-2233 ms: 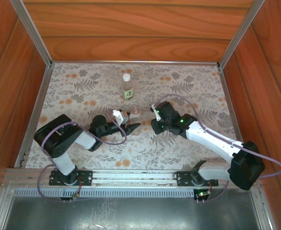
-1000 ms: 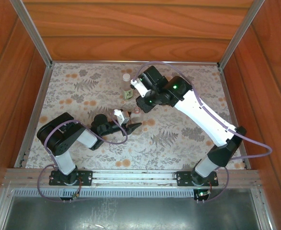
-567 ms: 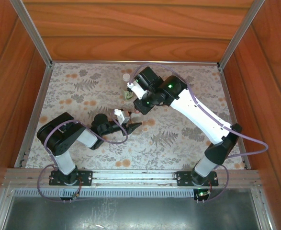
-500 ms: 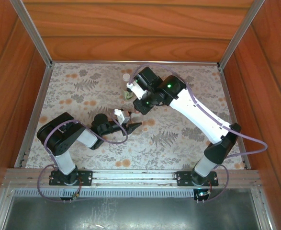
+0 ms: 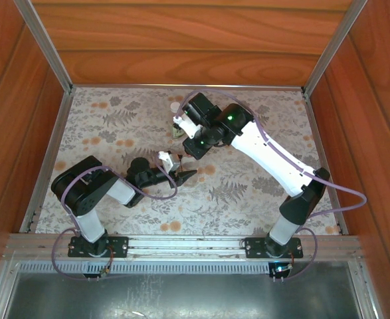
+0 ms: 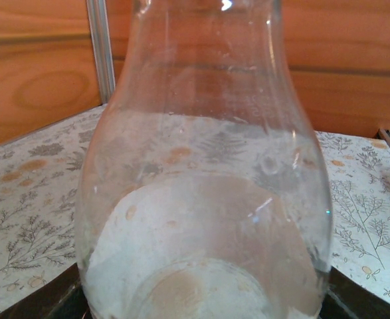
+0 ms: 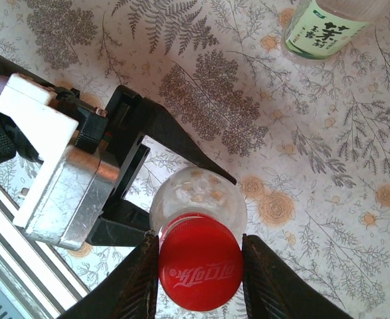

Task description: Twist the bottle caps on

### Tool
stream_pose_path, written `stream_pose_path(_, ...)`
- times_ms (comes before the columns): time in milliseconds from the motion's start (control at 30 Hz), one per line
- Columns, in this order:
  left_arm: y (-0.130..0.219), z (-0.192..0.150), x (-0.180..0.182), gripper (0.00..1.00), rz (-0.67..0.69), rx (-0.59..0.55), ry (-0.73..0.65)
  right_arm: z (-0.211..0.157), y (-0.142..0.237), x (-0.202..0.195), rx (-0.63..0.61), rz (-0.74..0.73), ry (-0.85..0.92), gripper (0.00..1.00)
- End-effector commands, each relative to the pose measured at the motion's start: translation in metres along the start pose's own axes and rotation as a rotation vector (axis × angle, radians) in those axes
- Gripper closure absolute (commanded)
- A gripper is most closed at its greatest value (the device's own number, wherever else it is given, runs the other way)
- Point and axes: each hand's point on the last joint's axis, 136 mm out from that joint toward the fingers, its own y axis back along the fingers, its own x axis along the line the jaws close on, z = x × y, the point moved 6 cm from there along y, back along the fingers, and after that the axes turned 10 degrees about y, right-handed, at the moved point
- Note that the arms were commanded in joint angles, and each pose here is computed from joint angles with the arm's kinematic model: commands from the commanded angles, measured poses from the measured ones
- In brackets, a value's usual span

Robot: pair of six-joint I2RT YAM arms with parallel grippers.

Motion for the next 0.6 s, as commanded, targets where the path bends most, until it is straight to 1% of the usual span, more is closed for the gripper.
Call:
stream_pose_path(0,0.0051,-0.0384,0.0046,0.40,0.021,0.162,0.090,-0.0018,-0.0013,0.0094,0.035,0.029,0.037,0.62)
stream_pose_path(400,0.0062,-0.0395,0.0049,0.40,0.025,0.166,0.093,-0.0030,-0.0053,0.0130,0.071,-0.013,0.077,0.63)
stream_pose_path(567,0.0074,-0.0382,0.0077,0.40,0.033,0.162,0.109,-0.0018,-0.0034,0.0105,0.013,-0.052,0.056,0.65)
